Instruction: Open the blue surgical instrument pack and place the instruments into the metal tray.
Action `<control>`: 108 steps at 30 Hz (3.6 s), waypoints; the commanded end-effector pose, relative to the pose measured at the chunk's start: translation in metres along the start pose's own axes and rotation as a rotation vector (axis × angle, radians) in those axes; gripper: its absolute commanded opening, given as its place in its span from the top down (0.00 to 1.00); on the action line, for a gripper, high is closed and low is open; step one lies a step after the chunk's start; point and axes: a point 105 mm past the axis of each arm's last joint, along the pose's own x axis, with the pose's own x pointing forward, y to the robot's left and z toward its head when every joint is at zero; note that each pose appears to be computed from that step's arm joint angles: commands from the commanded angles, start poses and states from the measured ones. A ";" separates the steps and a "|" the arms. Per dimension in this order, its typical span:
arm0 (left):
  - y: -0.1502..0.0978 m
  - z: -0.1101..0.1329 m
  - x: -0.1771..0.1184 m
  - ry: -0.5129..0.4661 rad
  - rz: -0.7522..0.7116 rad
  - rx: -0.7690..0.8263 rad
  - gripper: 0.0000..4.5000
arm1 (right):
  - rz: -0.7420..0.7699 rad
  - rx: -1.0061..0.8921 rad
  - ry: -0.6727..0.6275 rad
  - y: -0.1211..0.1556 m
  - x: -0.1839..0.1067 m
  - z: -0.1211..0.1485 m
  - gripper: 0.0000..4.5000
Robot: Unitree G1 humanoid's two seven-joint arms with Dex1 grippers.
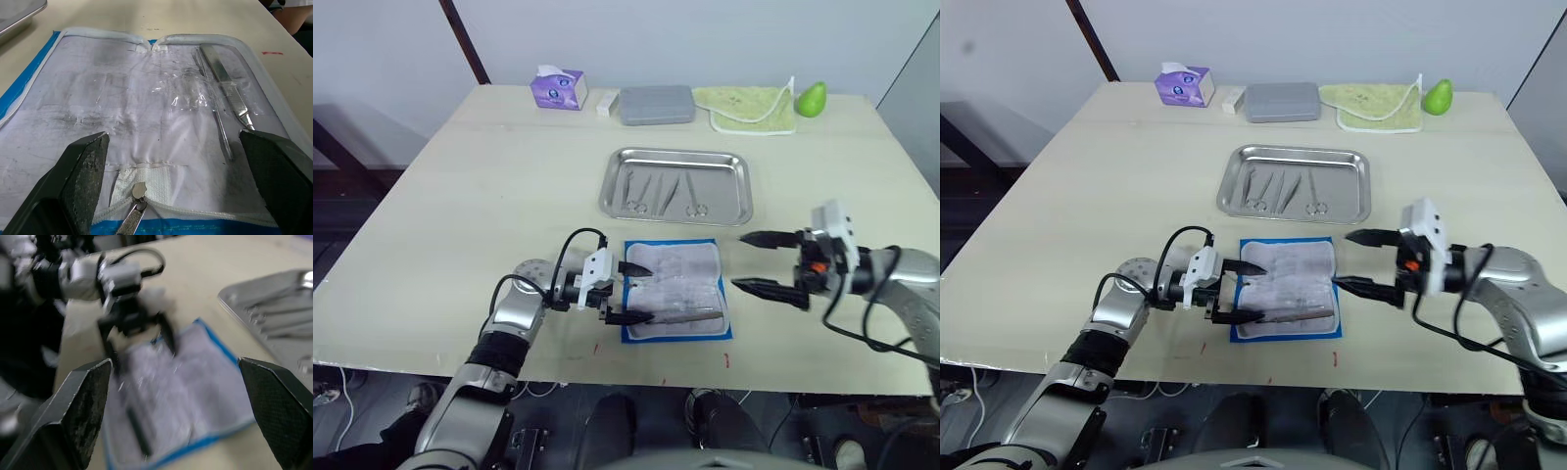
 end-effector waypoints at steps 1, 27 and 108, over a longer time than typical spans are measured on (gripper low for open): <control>-0.008 -0.019 -0.002 0.042 -0.020 -0.069 0.00 | 0.018 -0.092 0.043 0.007 -0.029 0.011 0.03; -0.005 -0.017 -0.003 0.038 -0.021 -0.062 0.00 | 0.081 -0.172 0.152 0.008 0.057 -0.041 0.62; -0.007 -0.016 0.005 0.050 -0.021 -0.063 0.00 | 0.186 -0.308 0.482 0.010 0.097 -0.028 0.99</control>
